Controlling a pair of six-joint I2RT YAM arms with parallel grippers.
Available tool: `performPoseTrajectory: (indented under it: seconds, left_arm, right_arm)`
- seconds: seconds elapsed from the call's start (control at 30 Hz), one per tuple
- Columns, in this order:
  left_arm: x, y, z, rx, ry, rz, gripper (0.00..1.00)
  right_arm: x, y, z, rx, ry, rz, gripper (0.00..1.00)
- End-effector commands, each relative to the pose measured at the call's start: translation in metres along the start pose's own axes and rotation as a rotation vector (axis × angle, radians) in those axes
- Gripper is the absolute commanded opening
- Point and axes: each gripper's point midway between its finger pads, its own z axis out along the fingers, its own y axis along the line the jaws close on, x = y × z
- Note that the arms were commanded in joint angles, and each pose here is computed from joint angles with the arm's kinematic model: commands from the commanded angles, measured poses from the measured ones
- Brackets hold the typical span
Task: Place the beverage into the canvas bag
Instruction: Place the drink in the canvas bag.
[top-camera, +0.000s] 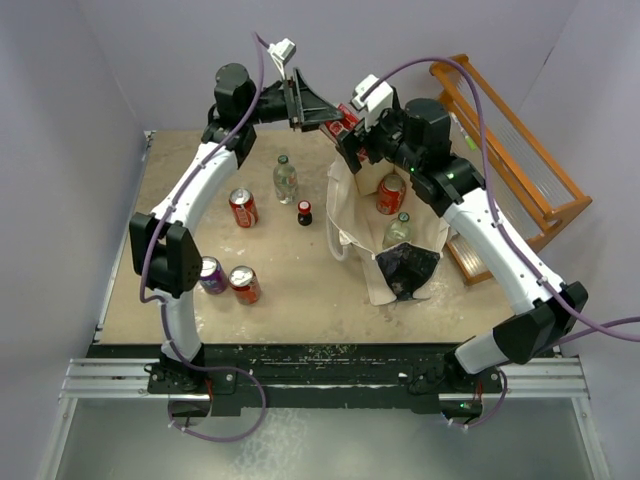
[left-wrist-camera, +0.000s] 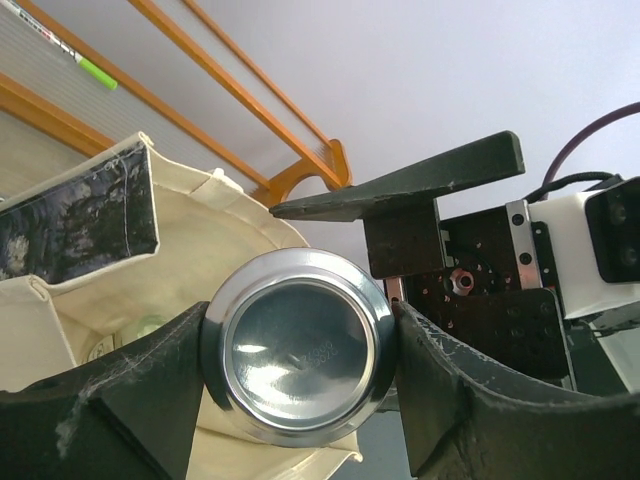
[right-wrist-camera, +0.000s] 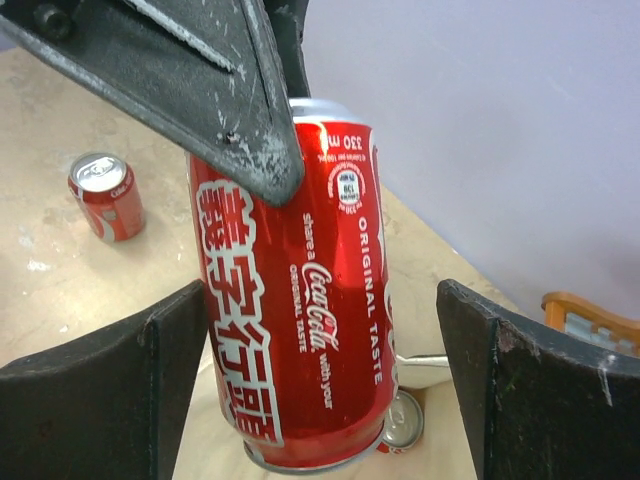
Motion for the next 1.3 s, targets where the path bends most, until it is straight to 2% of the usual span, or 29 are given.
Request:
performPoseTrajectory:
  seconds: [0.0, 0.27, 0.47, 0.83, 1.27]
  left_arm:
    - [-0.029, -0.047, -0.016, 0.074, -0.091, 0.071, 0.0]
    - [-0.047, -0.056, -0.042, 0.057, -0.155, 0.027, 0.0]
    - [-0.053, -0.063, -0.062, 0.048, -0.186, 0.026, 0.0]
    - [-0.053, -0.076, -0.067, 0.056, -0.189, 0.053, 0.0]
    - [-0.049, -0.076, -0.069, 0.042, -0.187, 0.038, 0.0]
  right_arm:
    - [-0.027, -0.012, -0.006, 0.048, -0.071, 0.028, 0.95]
    - [-0.039, 0.008, -0.009, -0.048, -0.164, 0.062, 0.98]
    - [-0.045, 0.019, 0.006, -0.11, -0.206, 0.128, 0.98]
    - [-0.046, 0.022, 0.023, -0.129, -0.249, 0.139, 0.99]
    - [-0.054, 0.023, 0.017, -0.137, -0.274, 0.129, 0.89]
